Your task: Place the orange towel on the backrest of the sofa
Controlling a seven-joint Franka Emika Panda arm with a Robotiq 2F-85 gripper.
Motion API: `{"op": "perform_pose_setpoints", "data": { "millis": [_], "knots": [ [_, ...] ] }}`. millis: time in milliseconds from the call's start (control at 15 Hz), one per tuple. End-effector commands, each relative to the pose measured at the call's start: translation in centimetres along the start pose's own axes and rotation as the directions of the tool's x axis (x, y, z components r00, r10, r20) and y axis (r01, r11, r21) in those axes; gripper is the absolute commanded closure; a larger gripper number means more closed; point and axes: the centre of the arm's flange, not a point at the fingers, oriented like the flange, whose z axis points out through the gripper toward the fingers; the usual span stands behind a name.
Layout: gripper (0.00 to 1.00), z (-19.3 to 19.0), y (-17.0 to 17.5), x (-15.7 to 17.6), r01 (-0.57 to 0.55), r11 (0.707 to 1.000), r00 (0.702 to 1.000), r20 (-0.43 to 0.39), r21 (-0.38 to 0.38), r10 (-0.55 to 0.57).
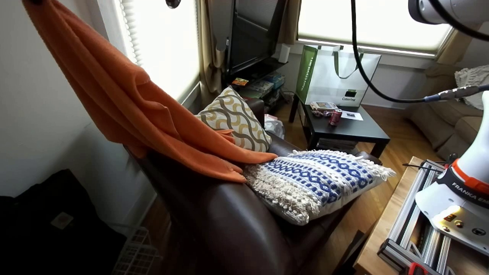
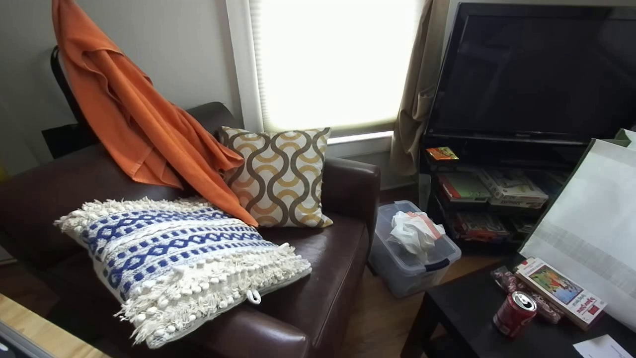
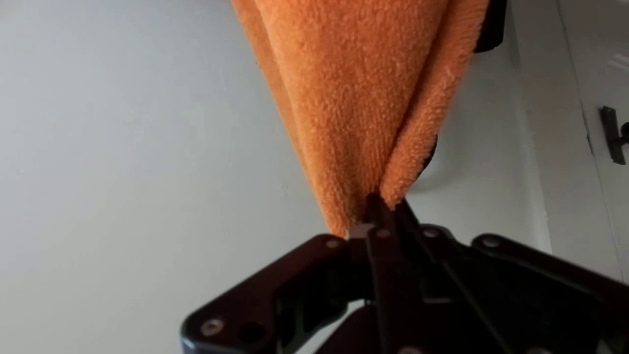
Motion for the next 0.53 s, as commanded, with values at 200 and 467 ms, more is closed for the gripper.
{"op": "perform_pose_setpoints", "data": {
  "millis": [200, 467],
  "knots": [
    [0.70, 4.8, -1.0, 2.9, 0.116, 0.993, 0.992, -0.059, 0.031, -0.114],
    [0.42, 4.3, -0.8, 2.9, 0.058, 0.990, 0.998, 0.032, 0.131, -0.062]
  ]
}}
